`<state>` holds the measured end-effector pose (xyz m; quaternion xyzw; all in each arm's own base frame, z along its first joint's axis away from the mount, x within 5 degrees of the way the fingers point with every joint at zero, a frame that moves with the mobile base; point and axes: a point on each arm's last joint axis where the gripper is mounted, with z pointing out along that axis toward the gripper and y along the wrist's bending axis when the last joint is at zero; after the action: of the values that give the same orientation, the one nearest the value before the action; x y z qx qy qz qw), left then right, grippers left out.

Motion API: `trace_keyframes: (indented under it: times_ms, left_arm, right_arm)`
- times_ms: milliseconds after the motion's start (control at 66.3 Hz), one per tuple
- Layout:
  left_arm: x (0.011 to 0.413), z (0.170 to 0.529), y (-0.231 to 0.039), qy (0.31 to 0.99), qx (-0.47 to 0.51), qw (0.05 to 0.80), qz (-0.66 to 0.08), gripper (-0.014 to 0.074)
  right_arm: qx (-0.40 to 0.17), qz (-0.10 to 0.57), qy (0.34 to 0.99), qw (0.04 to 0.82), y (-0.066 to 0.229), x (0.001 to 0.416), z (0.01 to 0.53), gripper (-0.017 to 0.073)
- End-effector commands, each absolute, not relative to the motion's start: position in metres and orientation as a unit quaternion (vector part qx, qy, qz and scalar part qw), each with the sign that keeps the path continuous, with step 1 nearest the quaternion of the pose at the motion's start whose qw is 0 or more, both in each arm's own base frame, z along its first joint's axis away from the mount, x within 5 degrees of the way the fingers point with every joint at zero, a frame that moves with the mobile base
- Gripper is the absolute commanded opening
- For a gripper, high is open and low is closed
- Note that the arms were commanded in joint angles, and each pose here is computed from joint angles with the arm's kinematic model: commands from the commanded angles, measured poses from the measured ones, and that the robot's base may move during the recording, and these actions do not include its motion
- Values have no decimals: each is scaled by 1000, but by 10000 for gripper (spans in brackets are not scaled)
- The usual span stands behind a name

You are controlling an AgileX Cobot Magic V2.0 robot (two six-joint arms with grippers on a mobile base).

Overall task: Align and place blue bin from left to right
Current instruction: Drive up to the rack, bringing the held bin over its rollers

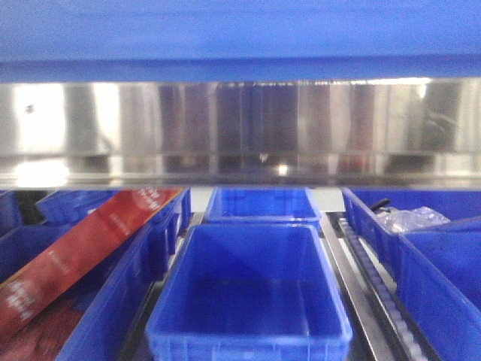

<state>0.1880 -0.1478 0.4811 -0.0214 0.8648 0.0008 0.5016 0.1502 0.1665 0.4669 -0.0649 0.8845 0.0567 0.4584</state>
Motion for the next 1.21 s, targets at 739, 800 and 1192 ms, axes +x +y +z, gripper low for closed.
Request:
trace_keyframes:
  times_ms: [739,800,1192]
  left_arm:
    - [187,487,-160,854,0,518,-53,-111]
    - [187,487,-160,854,0,518,-53,-111]
    - [187,487,-160,854,0,518,-53,-111]
  right_arm:
    - [-116,171,832,514,192,150,482,-83]
    - [-116,171,832,514,192,150,482,-83]
    - [-116,171,832,514,192,150,482,-83]
